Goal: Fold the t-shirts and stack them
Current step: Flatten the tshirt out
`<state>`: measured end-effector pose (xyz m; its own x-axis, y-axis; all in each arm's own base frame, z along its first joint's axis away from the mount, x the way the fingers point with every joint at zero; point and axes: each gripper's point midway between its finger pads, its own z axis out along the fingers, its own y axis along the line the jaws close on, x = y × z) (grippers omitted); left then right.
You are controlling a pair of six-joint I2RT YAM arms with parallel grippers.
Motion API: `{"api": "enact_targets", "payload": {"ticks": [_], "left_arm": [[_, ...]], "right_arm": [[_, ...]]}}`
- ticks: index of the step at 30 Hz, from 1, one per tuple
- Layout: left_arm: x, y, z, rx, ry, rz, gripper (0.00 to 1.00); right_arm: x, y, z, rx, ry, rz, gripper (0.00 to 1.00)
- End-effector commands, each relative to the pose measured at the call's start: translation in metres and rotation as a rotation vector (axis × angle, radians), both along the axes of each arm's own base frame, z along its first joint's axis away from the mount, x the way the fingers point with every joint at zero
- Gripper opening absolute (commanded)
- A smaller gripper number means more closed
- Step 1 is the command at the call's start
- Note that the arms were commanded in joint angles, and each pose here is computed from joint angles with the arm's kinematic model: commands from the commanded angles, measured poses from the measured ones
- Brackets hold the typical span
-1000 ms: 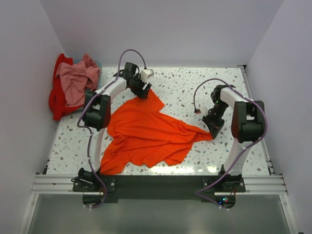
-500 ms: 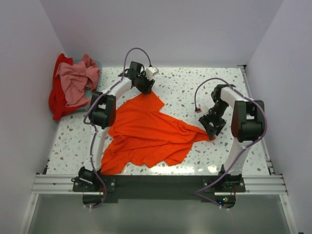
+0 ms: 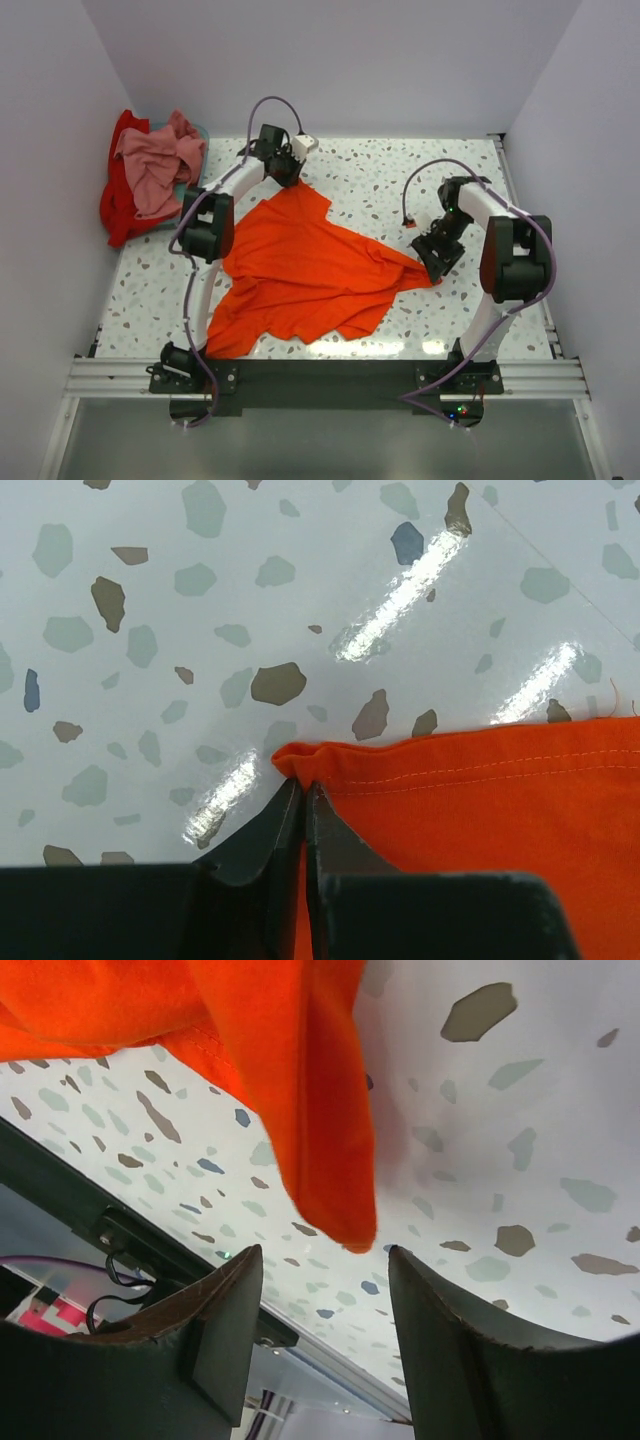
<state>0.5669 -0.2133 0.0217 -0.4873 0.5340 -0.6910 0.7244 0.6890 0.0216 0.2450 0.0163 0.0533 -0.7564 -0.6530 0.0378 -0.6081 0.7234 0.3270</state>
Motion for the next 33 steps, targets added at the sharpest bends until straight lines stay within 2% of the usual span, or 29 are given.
{"api": "enact_targets", "payload": {"ticks": [1,6,11,13,14,15,18,20,27,31,33], "left_arm": [[-0.007,0.021,-0.009,0.046,0.052,0.029,0.08],[-0.010,0.025,-0.013,0.056,0.065,0.041,0.05],[-0.016,0.023,-0.015,0.030,0.086,0.031,0.11],[-0.016,0.022,-0.015,0.021,0.086,0.032,0.14],[-0.018,0.020,-0.016,0.010,0.093,0.026,0.18],[-0.017,0.019,-0.013,0.002,0.090,0.026,0.21],[-0.017,0.014,-0.012,-0.026,0.092,0.016,0.36],[-0.016,0.010,-0.007,-0.051,0.087,0.013,0.40],[-0.013,0.003,-0.009,-0.089,0.103,0.020,0.54],[-0.019,0.005,-0.023,-0.064,0.138,0.028,0.55],[-0.021,0.008,-0.032,-0.043,0.163,0.041,0.51]], "right_arm": [[0.008,0.007,0.004,0.040,-0.082,-0.021,0.56],[0.011,0.003,-0.011,0.011,-0.103,-0.026,0.55],[0.024,0.006,-0.019,0.013,-0.140,-0.057,0.45],[0.025,0.007,-0.023,0.013,-0.136,-0.065,0.38],[0.025,0.006,-0.024,0.011,-0.136,-0.066,0.33],[0.025,0.005,-0.026,0.004,-0.132,-0.062,0.25],[0.024,0.002,-0.028,-0.007,-0.130,-0.053,0.12],[0.024,0.001,-0.025,-0.010,-0.138,-0.046,0.00],[0.027,0.000,-0.020,-0.012,-0.135,-0.040,0.00],[0.027,0.000,-0.018,-0.015,-0.134,-0.036,0.00],[0.029,0.000,-0.016,-0.014,-0.139,-0.035,0.00]]}}
